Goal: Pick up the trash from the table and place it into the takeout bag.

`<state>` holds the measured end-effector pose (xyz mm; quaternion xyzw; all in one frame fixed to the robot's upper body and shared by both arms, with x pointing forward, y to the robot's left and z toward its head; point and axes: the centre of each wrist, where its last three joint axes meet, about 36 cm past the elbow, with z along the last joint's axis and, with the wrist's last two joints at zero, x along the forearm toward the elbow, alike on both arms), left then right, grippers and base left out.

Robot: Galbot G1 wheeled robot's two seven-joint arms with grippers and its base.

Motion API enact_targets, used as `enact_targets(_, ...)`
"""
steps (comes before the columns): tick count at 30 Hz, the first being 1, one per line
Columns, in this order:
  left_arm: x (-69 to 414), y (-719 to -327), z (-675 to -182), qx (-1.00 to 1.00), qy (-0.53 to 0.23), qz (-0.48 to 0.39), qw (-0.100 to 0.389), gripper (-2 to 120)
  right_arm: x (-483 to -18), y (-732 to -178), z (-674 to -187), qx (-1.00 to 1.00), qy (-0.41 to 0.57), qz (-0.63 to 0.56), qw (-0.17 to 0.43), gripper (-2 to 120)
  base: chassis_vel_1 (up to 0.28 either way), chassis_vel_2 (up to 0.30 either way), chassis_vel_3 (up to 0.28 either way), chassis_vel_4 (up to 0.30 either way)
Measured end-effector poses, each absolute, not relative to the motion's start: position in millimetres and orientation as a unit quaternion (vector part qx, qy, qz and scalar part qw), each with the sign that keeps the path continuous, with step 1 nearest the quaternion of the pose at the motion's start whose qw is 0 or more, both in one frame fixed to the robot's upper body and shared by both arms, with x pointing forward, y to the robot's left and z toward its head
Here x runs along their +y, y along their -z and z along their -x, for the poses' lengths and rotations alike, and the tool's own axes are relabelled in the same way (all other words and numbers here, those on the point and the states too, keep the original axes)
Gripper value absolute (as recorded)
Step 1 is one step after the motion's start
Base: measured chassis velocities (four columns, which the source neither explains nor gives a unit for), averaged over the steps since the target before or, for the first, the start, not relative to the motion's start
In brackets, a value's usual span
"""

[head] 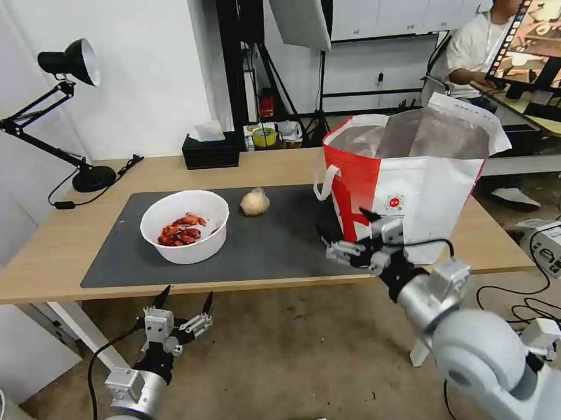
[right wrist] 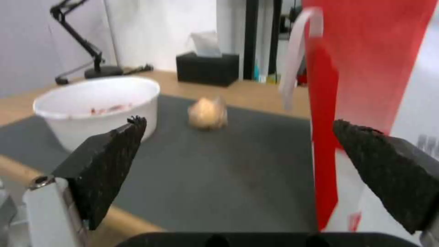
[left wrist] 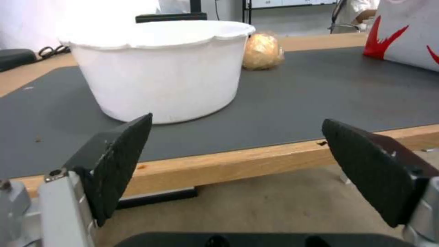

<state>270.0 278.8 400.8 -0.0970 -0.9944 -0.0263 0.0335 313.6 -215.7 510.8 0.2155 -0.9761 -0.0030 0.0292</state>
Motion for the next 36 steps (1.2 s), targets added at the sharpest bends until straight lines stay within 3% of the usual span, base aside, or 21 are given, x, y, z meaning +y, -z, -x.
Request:
enact_targets(13,301,-406,-277,-0.991,0.053,0.119,0.032,100,-209,-467,-271,-0.975,0.005,-0.212,0.059,100,0.0,0.0,0.0,0.0)
enact_targets(36,345,-393,-294,-0.981,0.07,0.177,0.028,100,-207,-456,-249,-0.978,0.009,-0.202,0.061,100,0.0,0.0,0.0,0.0)
